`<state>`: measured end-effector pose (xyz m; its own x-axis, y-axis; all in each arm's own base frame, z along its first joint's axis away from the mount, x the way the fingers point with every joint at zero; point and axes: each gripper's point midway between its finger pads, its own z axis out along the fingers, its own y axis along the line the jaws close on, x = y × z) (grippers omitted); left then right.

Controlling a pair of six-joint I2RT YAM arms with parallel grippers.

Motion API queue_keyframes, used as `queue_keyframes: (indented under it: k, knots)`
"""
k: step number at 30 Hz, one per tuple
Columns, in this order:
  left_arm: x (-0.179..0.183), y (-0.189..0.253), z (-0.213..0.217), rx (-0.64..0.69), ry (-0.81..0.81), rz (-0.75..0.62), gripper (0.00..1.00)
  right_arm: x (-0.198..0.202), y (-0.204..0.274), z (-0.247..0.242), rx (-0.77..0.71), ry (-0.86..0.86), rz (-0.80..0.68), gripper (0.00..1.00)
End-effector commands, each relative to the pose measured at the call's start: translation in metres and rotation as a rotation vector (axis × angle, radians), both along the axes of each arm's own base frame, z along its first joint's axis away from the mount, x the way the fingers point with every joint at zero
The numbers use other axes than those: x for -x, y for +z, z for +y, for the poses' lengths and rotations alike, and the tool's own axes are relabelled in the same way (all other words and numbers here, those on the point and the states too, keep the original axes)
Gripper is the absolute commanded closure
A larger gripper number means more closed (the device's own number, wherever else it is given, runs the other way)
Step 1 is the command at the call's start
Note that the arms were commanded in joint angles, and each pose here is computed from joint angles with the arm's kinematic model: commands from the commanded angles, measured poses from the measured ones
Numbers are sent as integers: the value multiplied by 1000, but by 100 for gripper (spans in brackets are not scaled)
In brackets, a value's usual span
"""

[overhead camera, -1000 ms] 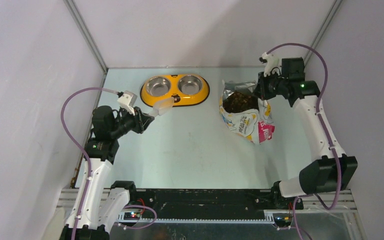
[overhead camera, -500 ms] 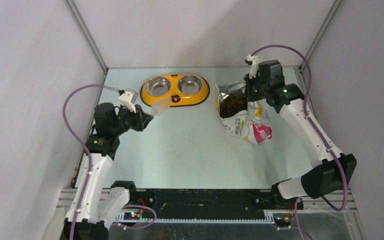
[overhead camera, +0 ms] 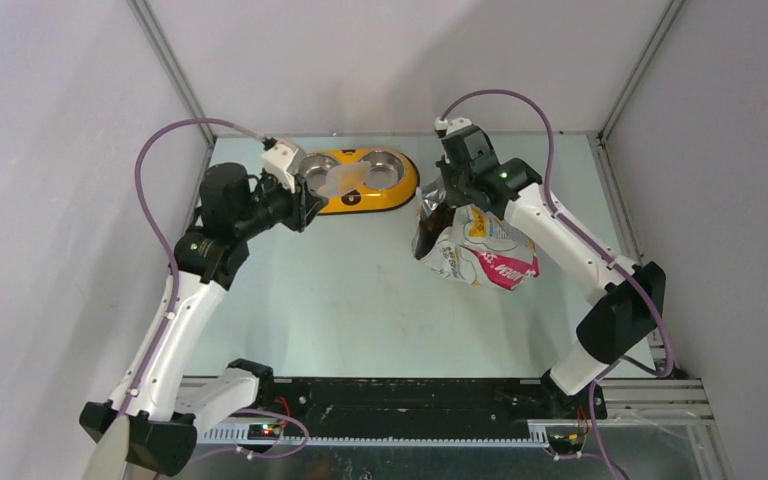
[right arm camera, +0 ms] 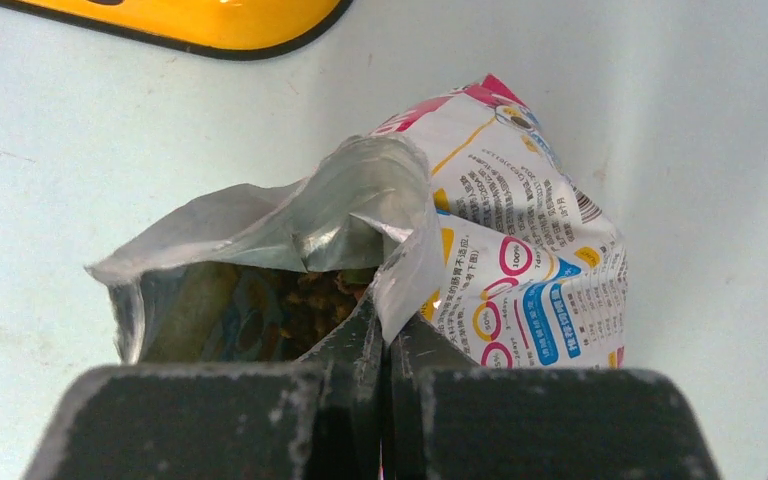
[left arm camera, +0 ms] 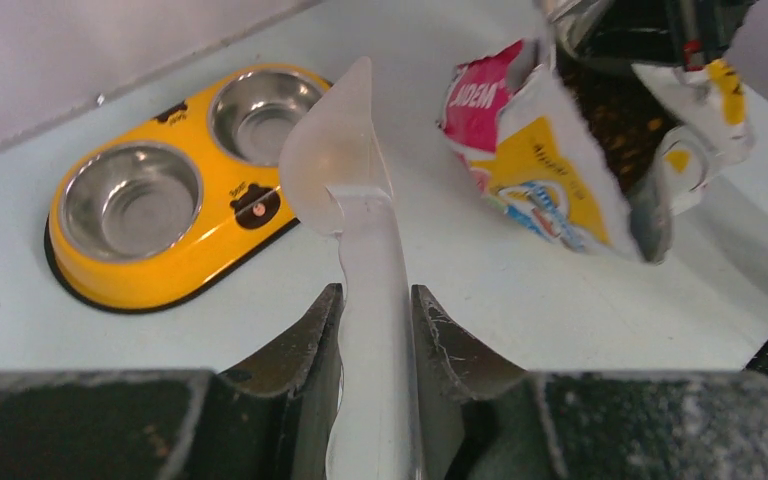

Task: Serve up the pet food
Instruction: Pick up the pet food bag at the center of the board, then collect the pet food from the pet food bag.

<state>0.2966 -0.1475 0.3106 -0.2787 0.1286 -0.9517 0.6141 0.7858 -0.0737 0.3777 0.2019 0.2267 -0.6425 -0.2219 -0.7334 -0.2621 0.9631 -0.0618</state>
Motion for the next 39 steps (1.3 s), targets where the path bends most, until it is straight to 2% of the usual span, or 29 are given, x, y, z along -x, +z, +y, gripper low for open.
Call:
queue_keyframes:
  k: [1,6,11,21,26,30,35,39]
  knots:
    - [4,27,-17,29,-59,-72,100,-19,63,22,-138,-26,-167,100]
    - [17,33,-37,58,-153,-59,100,-12,105,-5,-173,-136,-299,100]
    - [28,41,-49,99,-228,-43,100,-3,111,-14,-222,-137,-335,100]
    - [44,42,-58,159,-291,4,100,14,56,48,-301,131,-163,100]
    - [59,40,-60,144,-356,30,100,22,53,66,-289,174,-153,100]
    - [78,29,-65,158,-434,116,100,18,43,71,-258,161,-144,100]
    - [68,-13,-59,148,-332,257,100,5,30,70,-200,137,-135,100]
    - [49,-36,-52,194,-223,340,100,3,28,70,-170,142,-147,100]
